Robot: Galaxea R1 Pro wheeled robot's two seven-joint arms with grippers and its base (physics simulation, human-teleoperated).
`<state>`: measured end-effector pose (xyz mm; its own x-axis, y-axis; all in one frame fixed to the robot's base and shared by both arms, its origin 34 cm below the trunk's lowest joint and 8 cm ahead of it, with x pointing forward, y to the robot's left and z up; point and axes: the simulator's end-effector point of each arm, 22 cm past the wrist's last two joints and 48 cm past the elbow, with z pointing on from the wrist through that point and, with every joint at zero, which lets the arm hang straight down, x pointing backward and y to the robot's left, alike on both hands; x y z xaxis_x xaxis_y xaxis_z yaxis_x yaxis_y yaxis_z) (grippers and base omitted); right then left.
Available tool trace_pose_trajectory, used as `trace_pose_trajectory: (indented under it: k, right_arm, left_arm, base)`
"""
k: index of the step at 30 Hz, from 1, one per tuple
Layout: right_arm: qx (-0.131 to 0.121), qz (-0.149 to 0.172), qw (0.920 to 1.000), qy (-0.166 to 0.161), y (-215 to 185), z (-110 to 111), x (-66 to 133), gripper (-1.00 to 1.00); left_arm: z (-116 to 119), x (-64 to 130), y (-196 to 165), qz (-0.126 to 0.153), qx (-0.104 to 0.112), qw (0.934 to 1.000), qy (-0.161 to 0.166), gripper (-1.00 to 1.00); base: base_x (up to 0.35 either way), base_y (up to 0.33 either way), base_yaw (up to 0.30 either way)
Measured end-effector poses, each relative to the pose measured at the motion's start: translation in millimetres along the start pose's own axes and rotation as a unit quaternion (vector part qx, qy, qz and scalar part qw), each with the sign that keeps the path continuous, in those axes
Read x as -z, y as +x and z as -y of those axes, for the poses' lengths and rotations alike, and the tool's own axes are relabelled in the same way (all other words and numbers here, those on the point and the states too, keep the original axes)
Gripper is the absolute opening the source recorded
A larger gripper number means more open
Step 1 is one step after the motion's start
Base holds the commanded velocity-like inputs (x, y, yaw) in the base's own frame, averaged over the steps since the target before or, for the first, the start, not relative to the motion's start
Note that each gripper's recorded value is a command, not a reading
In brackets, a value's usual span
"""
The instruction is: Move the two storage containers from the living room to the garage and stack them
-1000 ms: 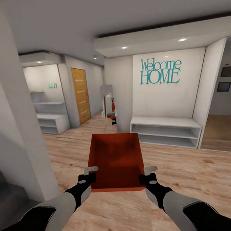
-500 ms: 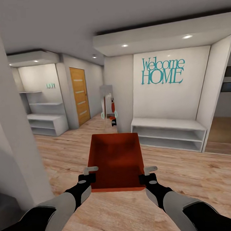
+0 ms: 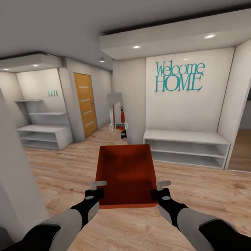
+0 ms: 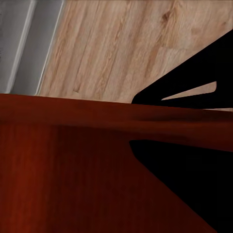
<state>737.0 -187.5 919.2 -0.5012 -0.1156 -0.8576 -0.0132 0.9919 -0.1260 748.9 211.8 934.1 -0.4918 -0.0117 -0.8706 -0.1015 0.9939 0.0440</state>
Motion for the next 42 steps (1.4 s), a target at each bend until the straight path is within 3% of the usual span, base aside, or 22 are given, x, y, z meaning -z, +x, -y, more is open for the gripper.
trace_pose_trajectory:
  k: [8, 23, 42]
  right_arm:
    - [0.0, 0.0, 1.0, 0.0, 0.0, 0.0, 0.0, -1.0]
    - [0.001, 0.0, 1.0, 0.0, -0.1, -0.2, 0.1, -1.0]
    - [0.0, 0.0, 1.0, 0.0, 0.0, 0.0, 0.0, -1.0]
  left_arm:
    - [0.0, 0.0, -0.1, 0.0, 0.0, 1.0, 0.0, -1.0]
    - [-0.2, 0.1, 0.6, 0.0, 0.001, 1.0, 0.0, -1.0]
    - [0.0, 0.0, -0.1, 0.0, 0.0, 1.0, 0.0, -1.0]
  base:
    - [0.322, 0.0, 0.023]
    - [0.322, 0.0, 0.234]
    - [0.322, 0.0, 0.011]
